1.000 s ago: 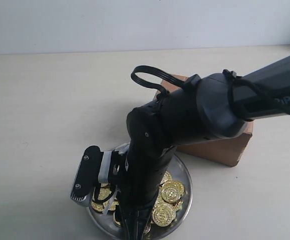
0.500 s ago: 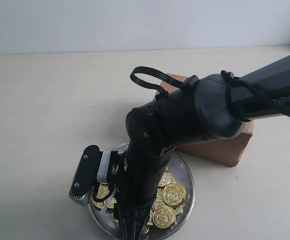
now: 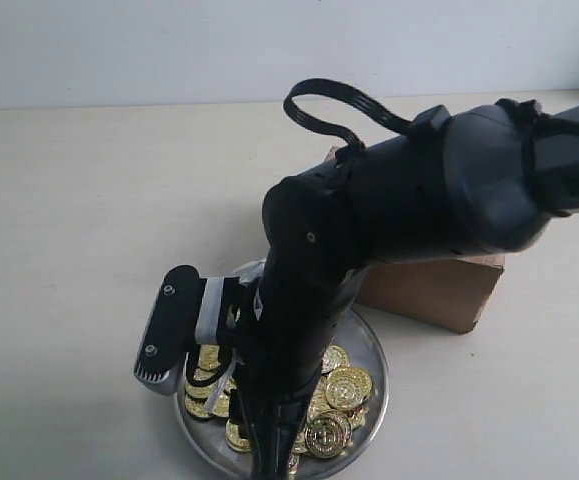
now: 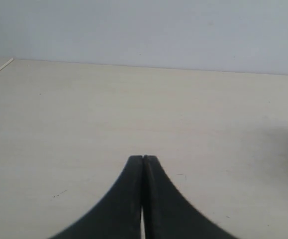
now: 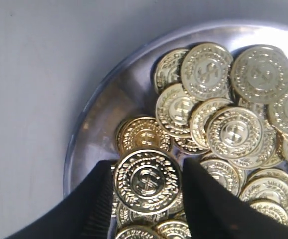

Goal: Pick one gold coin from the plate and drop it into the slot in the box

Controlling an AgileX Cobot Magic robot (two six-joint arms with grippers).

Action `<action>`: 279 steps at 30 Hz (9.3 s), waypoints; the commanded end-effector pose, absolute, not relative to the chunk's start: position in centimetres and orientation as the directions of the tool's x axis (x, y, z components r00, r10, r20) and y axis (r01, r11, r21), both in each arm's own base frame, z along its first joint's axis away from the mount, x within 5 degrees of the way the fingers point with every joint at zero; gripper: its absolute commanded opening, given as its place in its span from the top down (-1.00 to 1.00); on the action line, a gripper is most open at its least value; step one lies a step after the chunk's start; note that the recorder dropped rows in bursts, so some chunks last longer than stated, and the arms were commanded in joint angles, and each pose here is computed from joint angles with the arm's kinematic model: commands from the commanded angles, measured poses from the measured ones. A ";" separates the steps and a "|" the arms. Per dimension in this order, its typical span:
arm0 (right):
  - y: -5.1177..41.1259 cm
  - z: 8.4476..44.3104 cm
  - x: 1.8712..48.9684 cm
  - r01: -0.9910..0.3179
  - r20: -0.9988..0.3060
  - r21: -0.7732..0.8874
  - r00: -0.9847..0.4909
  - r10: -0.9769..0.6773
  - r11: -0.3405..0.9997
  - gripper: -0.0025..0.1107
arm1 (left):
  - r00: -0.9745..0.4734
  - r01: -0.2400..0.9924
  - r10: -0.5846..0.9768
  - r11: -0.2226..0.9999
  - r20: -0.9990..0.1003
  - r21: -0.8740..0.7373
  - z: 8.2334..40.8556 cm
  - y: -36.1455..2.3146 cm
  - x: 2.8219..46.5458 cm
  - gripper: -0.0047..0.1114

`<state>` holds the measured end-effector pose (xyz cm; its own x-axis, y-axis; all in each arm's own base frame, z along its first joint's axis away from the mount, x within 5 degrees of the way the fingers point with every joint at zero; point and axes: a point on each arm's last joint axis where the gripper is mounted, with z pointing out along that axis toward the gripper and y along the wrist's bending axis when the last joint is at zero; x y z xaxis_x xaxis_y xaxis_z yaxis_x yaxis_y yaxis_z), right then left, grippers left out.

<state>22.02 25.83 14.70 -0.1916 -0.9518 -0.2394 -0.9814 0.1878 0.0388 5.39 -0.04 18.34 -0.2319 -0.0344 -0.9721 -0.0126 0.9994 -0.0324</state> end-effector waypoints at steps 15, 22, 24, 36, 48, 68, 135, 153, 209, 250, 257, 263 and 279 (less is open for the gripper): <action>24.5 21.1 20.5 -0.986 -0.329 -0.004 -0.157 -0.931 0.167 0.54 | -0.228 -0.011 -0.039 0.999 -0.973 -0.038 18.5 -0.1 5.4 0.92; 24.3 21.5 20.2 -0.987 -0.320 0.006 -0.155 -0.935 0.162 0.54 | -0.026 0.014 -0.493 0.870 -0.870 -0.494 20.4 -0.3 5.6 0.92; 24.3 21.5 20.2 -0.987 -0.320 0.006 -0.155 -0.935 0.162 0.54 | 0.055 0.036 -0.630 0.776 -0.774 -0.629 21.1 0.0 5.6 0.92; 24.3 21.5 20.3 -0.987 -0.323 0.003 -0.155 -0.934 0.163 0.54 | -0.147 -0.006 -0.688 0.719 -0.710 -0.695 24.8 -0.9 7.1 0.80; 24.6 21.9 20.6 -0.982 -0.368 -0.030 -0.164 -0.915 0.188 0.54 | -0.646 0.065 -0.454 0.768 -0.613 -0.637 25.9 -4.0 14.4 0.80; 23.2 25.8 19.9 -0.969 -0.444 -0.141 -0.119 -0.888 0.201 0.54 | -0.948 0.291 -0.021 0.353 -0.319 -0.889 22.2 -9.1 19.3 0.00; 23.7 26.2 20.5 -0.948 -0.517 -0.162 -0.155 -0.842 0.274 0.54 | -0.931 0.357 0.170 0.248 -0.323 -0.900 20.0 -15.6 21.7 0.92; 23.2 26.2 20.4 -0.942 -0.481 -0.158 -0.189 -0.856 0.297 0.05 | -0.888 0.448 0.244 0.272 -0.389 -0.852 20.3 -15.7 22.3 0.92; 5.9 31.0 7.5 -0.433 -0.574 0.056 -0.751 -0.326 0.900 0.96 | 0.428 0.897 0.521 -0.148 -0.739 0.416 27.0 -25.2 29.5 0.92; 4.8 31.3 6.5 -0.443 -0.584 0.053 -0.741 -0.332 0.895 0.96 | 0.401 0.911 0.582 -0.336 -0.708 0.240 19.7 -35.7 35.6 0.92; 4.8 31.3 6.5 -0.449 -0.585 0.049 -0.737 -0.339 0.892 0.96 | 0.407 0.911 0.585 -0.313 -0.702 0.268 19.8 -35.8 35.9 0.92; 4.8 31.3 6.5 -0.454 -0.585 0.045 -0.734 -0.345 0.890 0.96 | 0.406 0.912 0.588 -0.312 -0.700 0.267 19.6 -35.8 36.0 0.92; 4.8 31.3 6.5 -0.454 -0.585 0.045 -0.734 -0.345 0.890 0.96 | 0.397 0.916 0.605 -0.306 -0.690 0.259 18.4 -35.8 36.3 0.92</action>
